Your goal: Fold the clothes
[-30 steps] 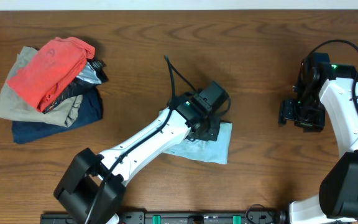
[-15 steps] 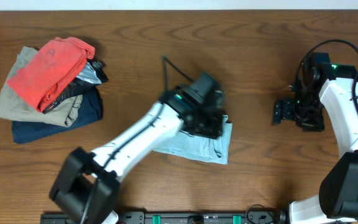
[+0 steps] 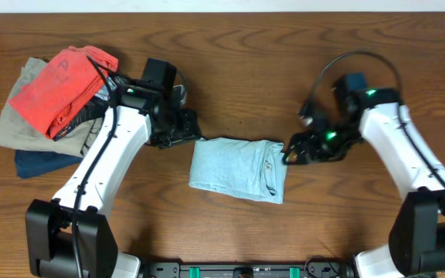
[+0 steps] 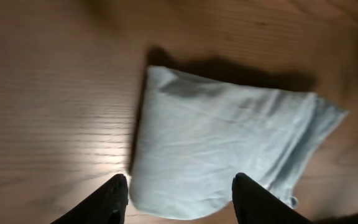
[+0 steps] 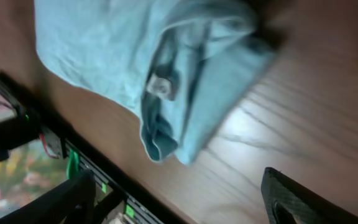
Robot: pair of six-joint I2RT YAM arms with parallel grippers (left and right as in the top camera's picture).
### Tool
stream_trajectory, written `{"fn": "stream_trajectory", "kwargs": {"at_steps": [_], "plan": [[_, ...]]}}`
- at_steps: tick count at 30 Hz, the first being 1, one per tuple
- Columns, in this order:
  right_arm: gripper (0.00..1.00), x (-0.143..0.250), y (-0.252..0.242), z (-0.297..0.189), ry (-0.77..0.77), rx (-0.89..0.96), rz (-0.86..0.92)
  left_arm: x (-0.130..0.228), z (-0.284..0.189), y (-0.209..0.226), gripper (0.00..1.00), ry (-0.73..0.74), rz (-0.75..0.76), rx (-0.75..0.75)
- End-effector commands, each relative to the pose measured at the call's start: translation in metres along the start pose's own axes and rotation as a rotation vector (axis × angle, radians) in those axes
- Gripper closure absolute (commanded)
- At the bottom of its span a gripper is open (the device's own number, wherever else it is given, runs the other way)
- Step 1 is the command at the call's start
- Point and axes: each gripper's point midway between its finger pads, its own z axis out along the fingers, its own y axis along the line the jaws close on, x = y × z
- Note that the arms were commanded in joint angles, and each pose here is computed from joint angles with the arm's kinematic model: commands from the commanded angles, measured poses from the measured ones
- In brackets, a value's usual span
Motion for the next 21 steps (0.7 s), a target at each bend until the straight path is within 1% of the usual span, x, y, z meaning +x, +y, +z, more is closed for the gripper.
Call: {"fn": "stream_trajectory", "kwargs": {"at_steps": [1, 3, 4, 7, 9, 10, 13, 15, 16, 18, 21], "plan": [[0.19, 0.01, 0.014, 0.024, 0.025, -0.036, 0.024, 0.011, 0.012, 0.011, 0.44, 0.038, 0.009, -0.034], [0.23, 0.011, 0.015, 0.039, 0.02, -0.033, 0.023, 0.015, 0.02, 0.016, 0.44, 0.054, 0.007, -0.04], [0.28, 0.011, 0.016, 0.046, 0.015, -0.032, 0.02, 0.017, 0.025, 0.018, 0.44, 0.061, 0.004, -0.043], [0.36, 0.013, 0.018, 0.063, 0.007, -0.032, 0.033, 0.022, 0.035, 0.024, 0.44, 0.071, 0.001, -0.047], [0.43, 0.014, 0.019, 0.071, 0.002, -0.033, 0.037, 0.026, 0.042, 0.028, 0.44, 0.075, -0.001, -0.048], [0.45, 0.015, 0.019, 0.075, 0.001, -0.034, 0.039, 0.027, 0.045, 0.029, 0.44, 0.076, -0.001, -0.048], [0.45, 0.02, 0.018, 0.083, 0.008, -0.03, 0.036, 0.032, 0.053, 0.034, 0.44, 0.083, -0.004, -0.051], [0.51, 0.025, 0.013, 0.087, 0.018, 0.006, 0.046, 0.036, 0.056, 0.037, 0.44, 0.09, -0.006, -0.054], [0.63, 0.028, 0.009, 0.089, 0.024, 0.03, 0.059, 0.038, 0.058, 0.039, 0.44, 0.095, -0.008, -0.056], [0.99, 0.034, 0.002, 0.09, 0.042, 0.066, 0.092, 0.041, 0.062, 0.041, 0.44, 0.099, -0.009, -0.058], [0.99, 0.047, -0.011, 0.087, 0.083, 0.138, 0.192, 0.047, 0.069, 0.046, 0.44, 0.108, -0.012, -0.06]]}}
